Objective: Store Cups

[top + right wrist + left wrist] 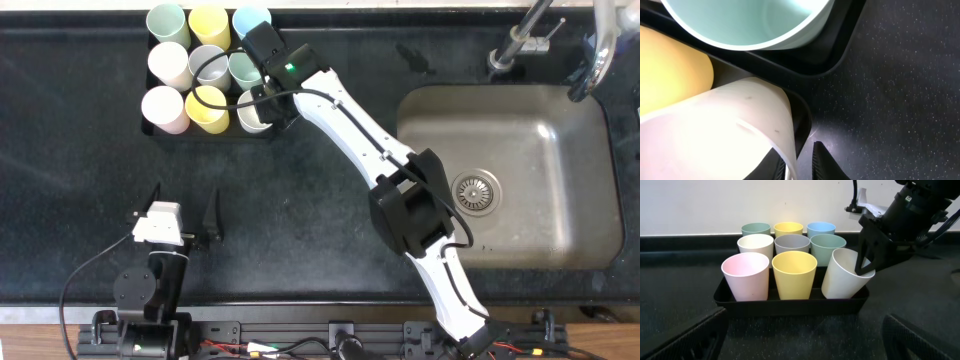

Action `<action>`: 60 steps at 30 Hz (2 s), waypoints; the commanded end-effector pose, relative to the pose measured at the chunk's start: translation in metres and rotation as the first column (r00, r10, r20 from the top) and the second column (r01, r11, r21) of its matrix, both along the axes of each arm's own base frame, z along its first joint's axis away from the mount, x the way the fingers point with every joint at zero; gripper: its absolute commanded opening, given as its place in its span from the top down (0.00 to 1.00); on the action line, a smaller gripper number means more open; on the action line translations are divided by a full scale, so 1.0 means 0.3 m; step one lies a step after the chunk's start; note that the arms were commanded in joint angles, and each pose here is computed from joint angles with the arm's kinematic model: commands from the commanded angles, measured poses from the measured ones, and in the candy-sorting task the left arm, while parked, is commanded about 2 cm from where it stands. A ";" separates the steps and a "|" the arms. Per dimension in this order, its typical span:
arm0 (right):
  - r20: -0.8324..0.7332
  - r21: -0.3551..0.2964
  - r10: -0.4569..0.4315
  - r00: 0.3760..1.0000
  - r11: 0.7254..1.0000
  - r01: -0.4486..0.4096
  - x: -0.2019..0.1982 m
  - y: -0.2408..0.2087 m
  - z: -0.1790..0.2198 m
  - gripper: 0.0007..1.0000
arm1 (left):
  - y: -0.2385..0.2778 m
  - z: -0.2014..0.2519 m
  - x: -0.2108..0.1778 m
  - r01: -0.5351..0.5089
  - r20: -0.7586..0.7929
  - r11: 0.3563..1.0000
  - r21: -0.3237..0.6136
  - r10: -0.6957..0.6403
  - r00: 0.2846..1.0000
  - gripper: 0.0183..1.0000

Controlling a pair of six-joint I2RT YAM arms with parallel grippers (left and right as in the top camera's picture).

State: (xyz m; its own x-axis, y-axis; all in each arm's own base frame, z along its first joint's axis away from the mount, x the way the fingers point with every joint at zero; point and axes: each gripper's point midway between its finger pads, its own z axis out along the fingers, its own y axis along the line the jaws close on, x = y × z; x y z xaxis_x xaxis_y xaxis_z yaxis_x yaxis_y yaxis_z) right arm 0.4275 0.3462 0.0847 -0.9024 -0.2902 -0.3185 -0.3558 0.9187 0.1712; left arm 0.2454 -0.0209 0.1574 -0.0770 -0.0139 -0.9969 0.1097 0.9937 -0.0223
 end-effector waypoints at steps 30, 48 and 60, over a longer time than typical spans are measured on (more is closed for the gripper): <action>0.467 0.196 0.060 0.882 0.966 -0.170 -0.086 -0.398 0.932 0.01 | -0.010 0.003 -0.003 0.018 0.006 1.000 -0.001 -0.018 1.000 0.00; 0.674 0.149 -0.162 0.720 0.985 0.082 -0.344 -0.881 0.724 0.01 | -0.010 0.003 -0.003 0.018 0.006 1.000 0.000 -0.018 1.000 0.00; 0.756 0.218 -0.247 0.606 0.968 0.122 -0.459 -0.958 0.571 0.00 | -0.010 0.003 -0.003 0.018 0.006 1.000 -0.001 -0.018 1.000 0.00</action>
